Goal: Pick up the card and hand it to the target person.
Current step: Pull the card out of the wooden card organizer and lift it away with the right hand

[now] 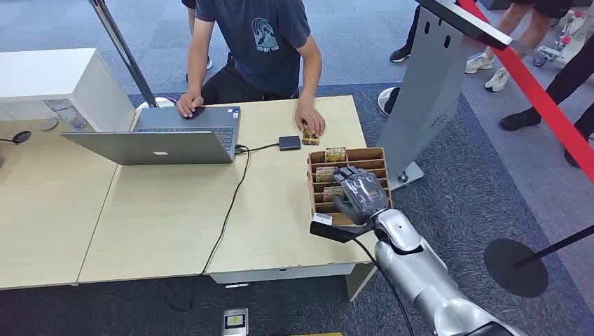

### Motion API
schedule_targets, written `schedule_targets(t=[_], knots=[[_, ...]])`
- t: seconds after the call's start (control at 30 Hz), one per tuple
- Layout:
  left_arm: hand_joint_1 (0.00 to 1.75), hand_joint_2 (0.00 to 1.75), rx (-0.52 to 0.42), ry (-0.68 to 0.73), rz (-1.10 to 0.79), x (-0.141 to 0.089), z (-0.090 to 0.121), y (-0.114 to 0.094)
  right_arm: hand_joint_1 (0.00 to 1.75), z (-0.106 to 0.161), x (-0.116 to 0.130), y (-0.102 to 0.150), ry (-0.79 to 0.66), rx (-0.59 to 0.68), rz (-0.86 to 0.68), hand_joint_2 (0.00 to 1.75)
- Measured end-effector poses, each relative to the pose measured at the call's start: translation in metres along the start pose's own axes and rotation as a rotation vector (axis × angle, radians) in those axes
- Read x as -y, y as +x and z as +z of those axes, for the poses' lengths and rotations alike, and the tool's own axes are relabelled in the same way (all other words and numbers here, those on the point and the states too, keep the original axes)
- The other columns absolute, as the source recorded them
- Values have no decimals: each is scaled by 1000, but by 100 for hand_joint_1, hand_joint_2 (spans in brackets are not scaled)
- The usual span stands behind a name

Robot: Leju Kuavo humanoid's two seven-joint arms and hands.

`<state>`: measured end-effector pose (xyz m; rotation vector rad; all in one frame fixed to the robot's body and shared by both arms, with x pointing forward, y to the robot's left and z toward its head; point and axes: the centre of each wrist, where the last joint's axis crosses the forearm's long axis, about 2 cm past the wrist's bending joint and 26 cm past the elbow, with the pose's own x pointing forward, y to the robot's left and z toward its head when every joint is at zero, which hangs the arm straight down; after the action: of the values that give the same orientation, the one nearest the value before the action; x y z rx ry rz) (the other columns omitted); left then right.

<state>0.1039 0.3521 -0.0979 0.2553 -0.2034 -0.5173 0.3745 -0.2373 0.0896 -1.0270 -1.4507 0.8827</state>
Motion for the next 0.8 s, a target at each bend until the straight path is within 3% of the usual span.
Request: schedule_targets(t=[0.37,0.57,0.8], knots=[[0,0,0,-1,-3,0,0,0,92,1,-1,-1,3,-3,2,175],[0,0,1,-2,-17,0,0,0,128,1,-2,-3,7,-6,7,175],[0,0,1,-4,-19,1,0,0,128,0,-1,-2,4,0,13,175]])
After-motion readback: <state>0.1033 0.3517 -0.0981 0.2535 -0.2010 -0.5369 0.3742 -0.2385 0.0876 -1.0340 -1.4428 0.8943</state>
